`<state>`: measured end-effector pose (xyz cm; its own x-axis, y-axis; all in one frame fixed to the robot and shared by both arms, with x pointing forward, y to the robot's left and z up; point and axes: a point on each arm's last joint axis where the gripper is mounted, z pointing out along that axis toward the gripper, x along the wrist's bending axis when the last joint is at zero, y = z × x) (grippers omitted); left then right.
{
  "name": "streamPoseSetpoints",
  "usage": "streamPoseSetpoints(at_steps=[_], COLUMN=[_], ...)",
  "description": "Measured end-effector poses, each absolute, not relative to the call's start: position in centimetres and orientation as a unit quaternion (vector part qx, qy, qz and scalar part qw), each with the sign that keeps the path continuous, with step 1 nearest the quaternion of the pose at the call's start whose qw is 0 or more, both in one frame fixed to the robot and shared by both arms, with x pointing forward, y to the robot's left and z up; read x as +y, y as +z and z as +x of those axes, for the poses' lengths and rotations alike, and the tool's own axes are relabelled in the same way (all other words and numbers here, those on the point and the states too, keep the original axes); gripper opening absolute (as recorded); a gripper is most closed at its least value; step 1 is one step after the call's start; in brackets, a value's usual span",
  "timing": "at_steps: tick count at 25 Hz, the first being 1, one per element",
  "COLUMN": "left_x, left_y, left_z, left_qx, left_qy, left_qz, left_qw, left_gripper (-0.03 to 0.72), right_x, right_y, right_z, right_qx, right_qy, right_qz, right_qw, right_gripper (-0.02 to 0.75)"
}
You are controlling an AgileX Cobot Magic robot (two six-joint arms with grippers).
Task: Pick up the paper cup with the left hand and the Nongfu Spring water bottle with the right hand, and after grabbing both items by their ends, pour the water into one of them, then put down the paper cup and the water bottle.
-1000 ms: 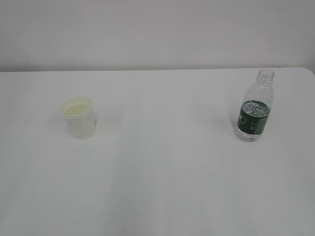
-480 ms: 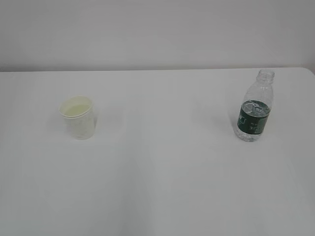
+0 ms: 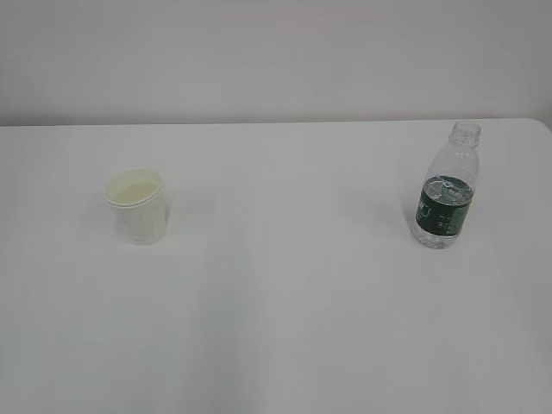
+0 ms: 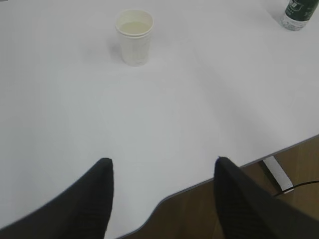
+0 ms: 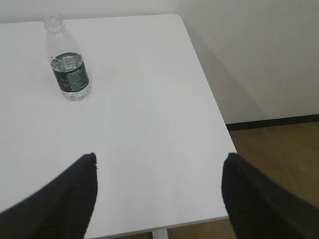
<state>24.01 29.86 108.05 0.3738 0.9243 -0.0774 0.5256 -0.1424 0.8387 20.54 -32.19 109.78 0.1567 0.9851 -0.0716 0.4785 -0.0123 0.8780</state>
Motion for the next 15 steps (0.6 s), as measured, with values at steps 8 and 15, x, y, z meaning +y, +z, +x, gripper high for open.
streamPoseSetpoints(at_steps=[8,15], left_x=[30.6,30.7], left_y=[106.8,106.6], left_z=[22.2,22.2], left_qx=[0.515,0.522], left_qy=[0.244,0.243], left_qz=[0.683,0.685], left_qw=[0.456,0.447], left_gripper=[0.451,0.451], right_x=[-32.1,-32.0], right_y=[108.3,106.7], right_z=[20.9,21.5], right_qx=[0.580,0.589], right_qy=[0.298,0.291], right_qz=[0.644,0.647], right_qw=[0.399,0.388], right_gripper=[0.590,0.589])
